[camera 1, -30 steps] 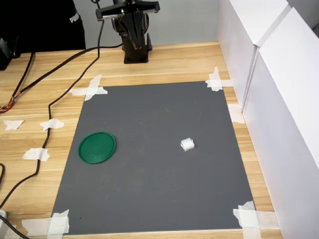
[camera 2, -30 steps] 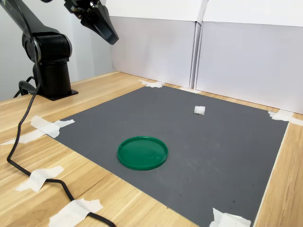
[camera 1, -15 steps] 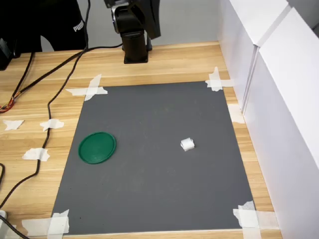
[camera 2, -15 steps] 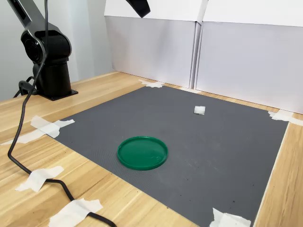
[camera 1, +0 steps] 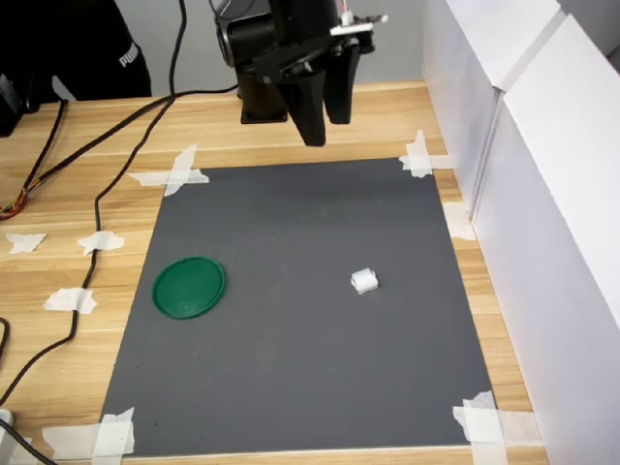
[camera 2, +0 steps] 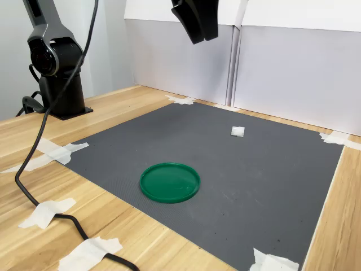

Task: Grasp a white terminal and put it on the green lid.

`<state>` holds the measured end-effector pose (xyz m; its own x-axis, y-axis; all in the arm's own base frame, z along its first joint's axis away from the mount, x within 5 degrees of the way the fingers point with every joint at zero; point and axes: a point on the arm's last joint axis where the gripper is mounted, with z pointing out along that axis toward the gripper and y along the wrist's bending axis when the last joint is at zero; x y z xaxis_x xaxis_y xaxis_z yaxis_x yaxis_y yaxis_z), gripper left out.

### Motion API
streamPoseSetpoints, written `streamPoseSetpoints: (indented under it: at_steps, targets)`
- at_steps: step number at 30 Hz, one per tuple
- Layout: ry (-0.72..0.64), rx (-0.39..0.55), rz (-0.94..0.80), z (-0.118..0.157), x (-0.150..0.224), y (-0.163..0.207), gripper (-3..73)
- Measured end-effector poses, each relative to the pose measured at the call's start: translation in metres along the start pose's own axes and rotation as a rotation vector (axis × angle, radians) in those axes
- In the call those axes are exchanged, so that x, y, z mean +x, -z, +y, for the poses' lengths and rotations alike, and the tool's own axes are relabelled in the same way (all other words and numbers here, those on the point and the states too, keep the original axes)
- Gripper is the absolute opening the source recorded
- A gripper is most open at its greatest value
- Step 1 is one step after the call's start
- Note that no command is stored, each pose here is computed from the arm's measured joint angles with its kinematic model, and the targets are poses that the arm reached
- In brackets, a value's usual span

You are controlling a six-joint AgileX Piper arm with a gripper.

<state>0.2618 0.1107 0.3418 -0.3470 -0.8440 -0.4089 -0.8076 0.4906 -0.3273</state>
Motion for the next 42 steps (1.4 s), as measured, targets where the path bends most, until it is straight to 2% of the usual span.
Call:
streamPoseSetpoints:
  at_steps: [3, 9, 24, 30, 35, 42]
  targets:
    - [-0.025, -0.037, -0.032, -0.007, -0.017, -0.001, 70.9]
    - [-0.081, -0.099, -0.072, -0.02, -0.042, -0.007, 71.5]
    - [-0.117, -0.22, 0.081, -0.022, -0.044, -0.081, 69.3]
    - [-0.084, -0.19, 0.14, -0.026, -0.039, -0.111, 68.2]
    - [-0.023, -0.161, 0.119, -0.028, -0.042, -0.12, 68.2]
    - [0.033, -0.152, 0.104, -0.016, -0.044, -0.13, 68.2]
